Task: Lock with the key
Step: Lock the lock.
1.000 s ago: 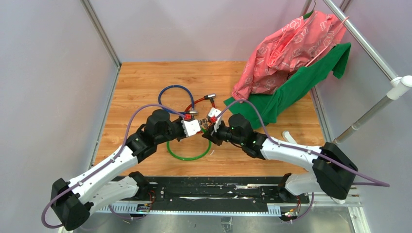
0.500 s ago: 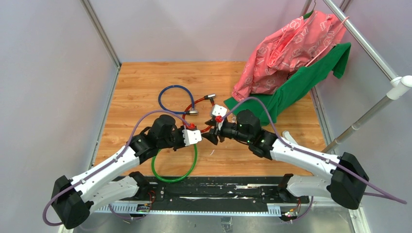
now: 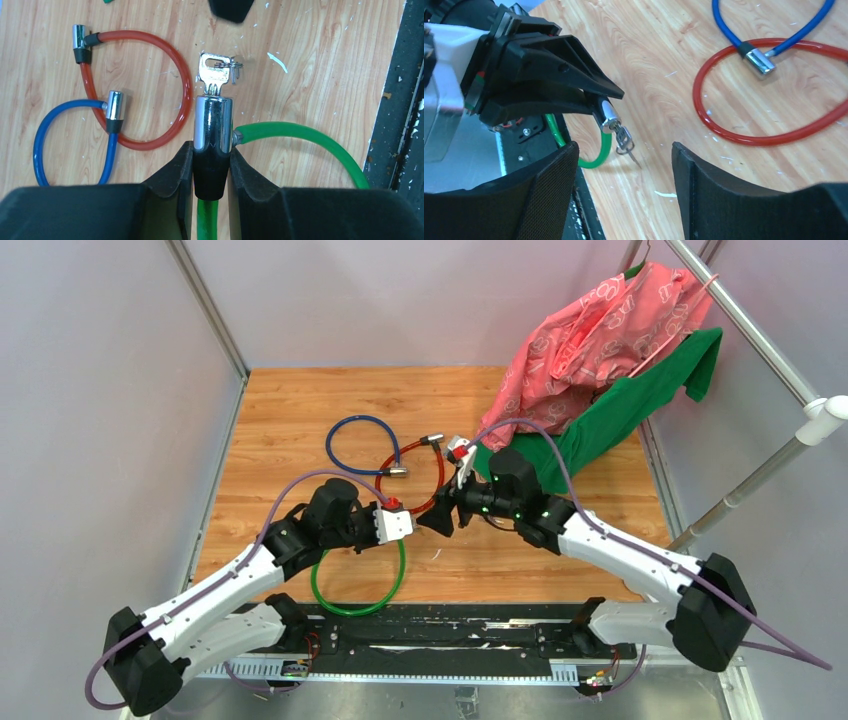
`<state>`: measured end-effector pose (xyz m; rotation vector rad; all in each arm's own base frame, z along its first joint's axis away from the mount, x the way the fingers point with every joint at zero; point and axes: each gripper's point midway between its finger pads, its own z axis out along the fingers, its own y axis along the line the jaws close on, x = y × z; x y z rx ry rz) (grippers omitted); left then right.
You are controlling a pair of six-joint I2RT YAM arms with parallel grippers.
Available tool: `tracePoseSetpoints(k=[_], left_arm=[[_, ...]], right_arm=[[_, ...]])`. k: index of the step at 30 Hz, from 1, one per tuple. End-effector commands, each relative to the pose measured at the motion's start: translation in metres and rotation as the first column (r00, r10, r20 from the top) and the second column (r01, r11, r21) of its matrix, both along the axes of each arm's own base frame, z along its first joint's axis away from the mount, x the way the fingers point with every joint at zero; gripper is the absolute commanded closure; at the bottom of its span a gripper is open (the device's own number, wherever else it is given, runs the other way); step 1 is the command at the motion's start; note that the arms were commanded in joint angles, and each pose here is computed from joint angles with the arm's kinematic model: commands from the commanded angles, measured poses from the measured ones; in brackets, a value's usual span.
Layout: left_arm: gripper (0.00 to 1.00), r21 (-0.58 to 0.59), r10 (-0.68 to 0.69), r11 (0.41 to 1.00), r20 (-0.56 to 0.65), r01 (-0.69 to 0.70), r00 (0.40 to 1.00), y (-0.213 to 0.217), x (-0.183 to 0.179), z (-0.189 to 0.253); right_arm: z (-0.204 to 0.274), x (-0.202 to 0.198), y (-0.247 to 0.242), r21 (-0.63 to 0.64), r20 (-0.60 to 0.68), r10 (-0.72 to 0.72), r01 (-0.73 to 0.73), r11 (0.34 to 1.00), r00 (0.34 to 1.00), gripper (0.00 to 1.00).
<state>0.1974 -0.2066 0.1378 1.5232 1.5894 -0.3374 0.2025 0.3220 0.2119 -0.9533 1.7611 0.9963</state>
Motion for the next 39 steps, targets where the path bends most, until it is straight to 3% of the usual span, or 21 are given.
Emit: tracePoseSetpoints(k=[1,3,6,11,13,16,19,25,31,38,39], left_arm=[[1.00,-0.020,-0.020,1.000,0.032,0.021,0.999,-0.003,-0.001,0.006],[1.00,-0.021,-0.021,1.000,0.031,0.022,0.999,-0.003,-0.001,0.007],[1.00,-0.022,-0.022,0.999,0.031,0.023,0.999,-0.003,-0.002,0.007],[1.00,-0.038,-0.028,0.999,0.017,0.028,0.999,-0.006,-0.004,0.008],[1.00,-0.039,-0.029,0.999,0.018,0.029,0.999,-0.006,-0.004,0.008],[1.00,-0.036,-0.029,0.999,0.020,0.029,0.999,-0.005,-0.004,0.008],[1.00,-0.038,-0.031,0.999,0.021,0.032,0.999,-0.006,-0.004,0.010],[1.00,-0.039,-0.029,0.999,0.019,0.029,0.999,-0.006,-0.004,0.010],[1.00,-0.037,-0.030,0.999,0.022,0.031,0.999,-0.006,-0.004,0.011],[1.00,-0.046,-0.037,0.998,0.014,0.037,0.999,-0.007,-0.006,0.012],[1.00,-0.047,-0.042,0.998,0.015,0.043,0.999,-0.007,-0.006,0.013]], right_arm=[[0.017,-0.003,0.024,0.120,-0.177,0.028,-0.007,0.993,0.984,0.28],[0.010,-0.004,0.030,0.111,-0.231,0.043,-0.017,0.994,0.972,0.32],[-0.003,-0.009,0.036,0.059,-0.312,0.072,-0.056,0.997,0.947,0.47],[-0.009,-0.009,0.037,0.046,-0.342,0.066,-0.053,0.998,0.938,0.66],[-0.013,-0.009,0.036,0.038,-0.343,0.062,-0.052,0.998,0.937,0.65],[-0.025,-0.010,0.029,-0.006,-0.342,0.039,-0.043,0.999,0.939,0.52],[-0.034,-0.010,0.027,-0.025,-0.334,0.044,-0.055,0.998,0.942,0.51],[-0.037,-0.016,0.031,-0.034,-0.341,0.107,-0.126,0.991,0.934,0.71],[-0.040,-0.020,0.031,-0.044,-0.348,0.135,-0.160,0.986,0.928,0.72],[-0.034,-0.015,0.033,-0.042,-0.285,0.158,-0.177,0.983,0.945,1.00],[-0.034,-0.014,0.032,-0.047,-0.257,0.170,-0.188,0.981,0.951,1.00]])
